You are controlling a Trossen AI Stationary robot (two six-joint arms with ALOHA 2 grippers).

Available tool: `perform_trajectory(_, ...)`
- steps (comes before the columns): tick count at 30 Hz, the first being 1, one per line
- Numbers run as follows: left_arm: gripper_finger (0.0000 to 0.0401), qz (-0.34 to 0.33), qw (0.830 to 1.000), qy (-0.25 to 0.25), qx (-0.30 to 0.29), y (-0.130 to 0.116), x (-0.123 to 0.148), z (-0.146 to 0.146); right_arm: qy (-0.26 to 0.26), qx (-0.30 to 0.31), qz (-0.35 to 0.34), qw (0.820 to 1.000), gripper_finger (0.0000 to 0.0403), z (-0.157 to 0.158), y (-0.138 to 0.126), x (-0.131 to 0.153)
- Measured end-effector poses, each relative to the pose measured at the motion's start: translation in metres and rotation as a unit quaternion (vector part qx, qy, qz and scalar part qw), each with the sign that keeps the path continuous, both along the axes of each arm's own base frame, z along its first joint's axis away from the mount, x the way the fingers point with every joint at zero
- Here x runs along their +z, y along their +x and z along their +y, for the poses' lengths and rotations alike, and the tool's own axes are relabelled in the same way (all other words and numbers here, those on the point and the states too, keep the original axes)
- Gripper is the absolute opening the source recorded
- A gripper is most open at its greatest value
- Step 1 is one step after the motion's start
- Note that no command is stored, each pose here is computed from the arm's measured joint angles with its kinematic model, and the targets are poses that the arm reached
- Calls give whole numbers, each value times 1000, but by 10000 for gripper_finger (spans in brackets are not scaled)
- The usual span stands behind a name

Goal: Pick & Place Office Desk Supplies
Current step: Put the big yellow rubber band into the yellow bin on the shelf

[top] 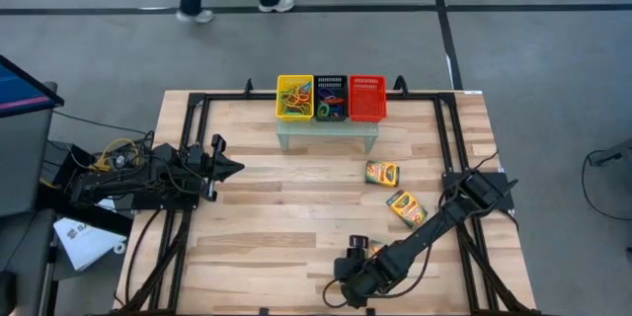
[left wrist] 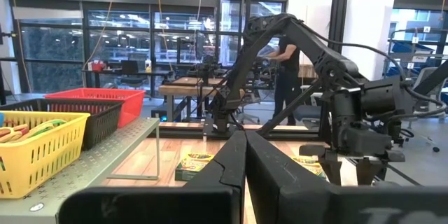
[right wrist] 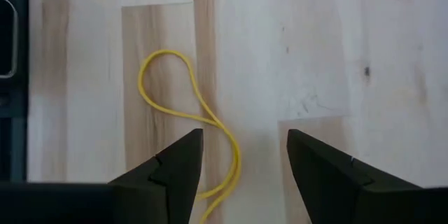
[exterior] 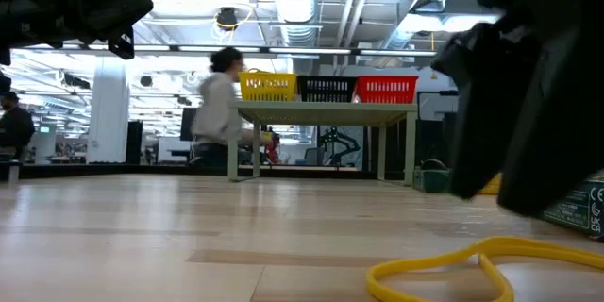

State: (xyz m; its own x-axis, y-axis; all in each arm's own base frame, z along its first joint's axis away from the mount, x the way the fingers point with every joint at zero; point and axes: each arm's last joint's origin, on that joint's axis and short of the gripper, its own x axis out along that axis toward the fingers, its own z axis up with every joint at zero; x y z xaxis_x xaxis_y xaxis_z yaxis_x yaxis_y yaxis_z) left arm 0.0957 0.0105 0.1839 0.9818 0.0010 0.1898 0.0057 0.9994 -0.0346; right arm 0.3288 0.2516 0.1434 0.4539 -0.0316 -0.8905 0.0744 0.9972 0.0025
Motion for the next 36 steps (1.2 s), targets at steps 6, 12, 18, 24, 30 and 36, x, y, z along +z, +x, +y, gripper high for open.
perform_trajectory(6,0,0,1000,0,0,0,0,0,1,-11,7,1000,201,-2,-10,-16)
perform_trajectory(12,0,0,1000,0,0,0,0,0,-4,-30,4,1000,172,-4,-17,-24)
perform_trajectory(18,0,0,1000,0,0,0,0,0,-16,-41,5,999,51,-7,-20,-27)
perform_trajectory(24,0,0,1000,0,0,0,0,0,-25,-40,3,999,9,-8,-20,-28)
perform_trajectory(30,0,0,1000,0,0,0,0,0,-31,-52,-12,998,2,-7,-18,-23)
perform_trajectory(36,0,0,1000,0,0,0,0,0,-50,-39,-36,997,1,-6,-10,-8)
